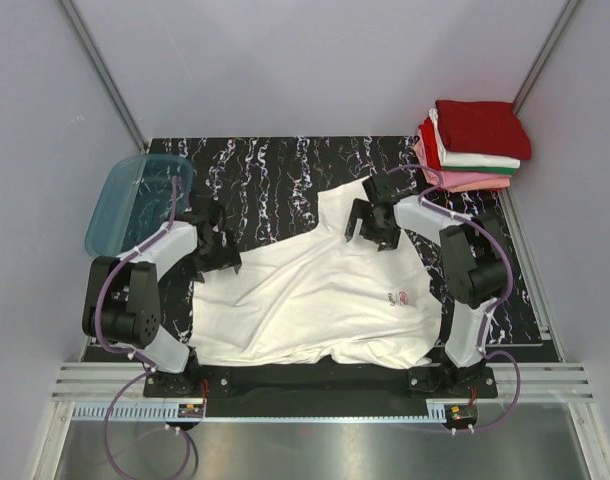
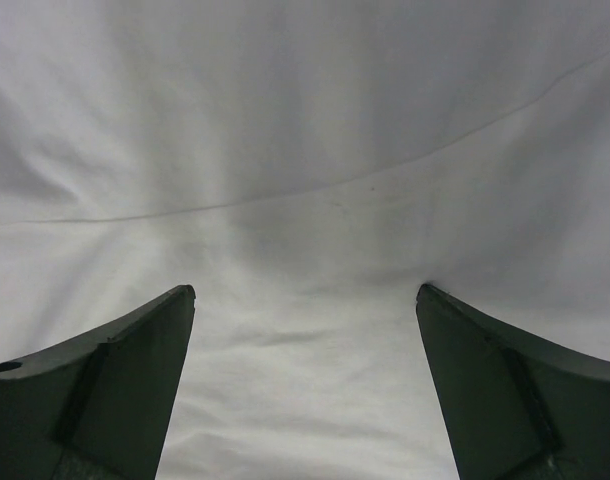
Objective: Fold and stack the t-shirts
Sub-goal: Flatten the tshirt out
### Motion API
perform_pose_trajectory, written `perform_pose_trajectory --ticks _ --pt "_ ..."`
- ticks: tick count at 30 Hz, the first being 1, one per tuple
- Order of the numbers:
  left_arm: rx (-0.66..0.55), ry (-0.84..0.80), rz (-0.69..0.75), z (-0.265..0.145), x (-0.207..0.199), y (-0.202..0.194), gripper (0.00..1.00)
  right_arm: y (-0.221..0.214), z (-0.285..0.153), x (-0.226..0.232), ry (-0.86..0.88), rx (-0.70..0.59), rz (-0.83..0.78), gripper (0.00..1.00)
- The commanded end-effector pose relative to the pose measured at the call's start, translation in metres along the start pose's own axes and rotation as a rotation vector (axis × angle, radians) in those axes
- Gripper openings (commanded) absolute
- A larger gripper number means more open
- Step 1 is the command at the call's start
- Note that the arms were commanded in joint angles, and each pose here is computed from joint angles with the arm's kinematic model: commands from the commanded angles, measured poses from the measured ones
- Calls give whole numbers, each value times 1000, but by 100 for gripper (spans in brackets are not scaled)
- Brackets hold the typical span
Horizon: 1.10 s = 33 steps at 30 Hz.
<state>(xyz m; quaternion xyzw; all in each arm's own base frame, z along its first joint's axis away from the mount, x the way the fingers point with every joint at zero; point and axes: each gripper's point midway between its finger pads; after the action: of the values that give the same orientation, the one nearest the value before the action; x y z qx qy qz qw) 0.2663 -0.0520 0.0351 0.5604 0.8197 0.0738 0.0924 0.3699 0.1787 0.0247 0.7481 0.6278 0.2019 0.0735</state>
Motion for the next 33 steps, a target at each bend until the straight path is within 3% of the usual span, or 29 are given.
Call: perform_pose_trajectory --ticks 1,10,14,19,20,22,23,24,26,27,31,33 --pt "-79 9 -58 13 -8 23 96 1 14 -12 -86 46 -29 100" --pt "-36 50 -72 53 -26 55 88 24 58 -6 -119 113 -28 100" --pt "-68 28 -63 52 -47 91 83 61 74 -10 -115 102 12 100" --pt "-43 38 -36 64 -65 123 84 104 89 -25 -109 89 81 100" --pt "-83 7 -31 57 -79 147 85 121 97 -26 -100 63 95 100" --pt "-50 30 -11 72 -81 156 85 137 103 -36 -100 54 122 100" --pt "-112 -4 -14 61 -96 186 85 153 112 -36 -88 25 131 100" --pt "-69 24 -10 77 -92 185 85 155 113 -34 -69 43 150 100" --pt "-160 -29 -6 61 -111 230 85 174 123 -37 -41 8 178 100" --pt "-133 -22 -8 79 -109 234 86 177 126 -35 -20 9 203 100" --pt "-196 -185 -7 84 -132 276 88 199 131 -29 71 -48 286 100" --pt "-275 -240 -5 79 -138 299 93 217 128 -10 190 -95 302 100"
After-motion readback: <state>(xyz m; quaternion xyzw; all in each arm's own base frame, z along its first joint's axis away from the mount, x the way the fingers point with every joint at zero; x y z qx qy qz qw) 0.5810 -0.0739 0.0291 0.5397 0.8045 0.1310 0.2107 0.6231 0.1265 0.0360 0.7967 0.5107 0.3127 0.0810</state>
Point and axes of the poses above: each gripper's point midway between its finger pads, its own z axis out along the fingers, its own x axis along the line the jaws close on, y = z × x, and after that the axes turned 4 degrees about -z, right-handed
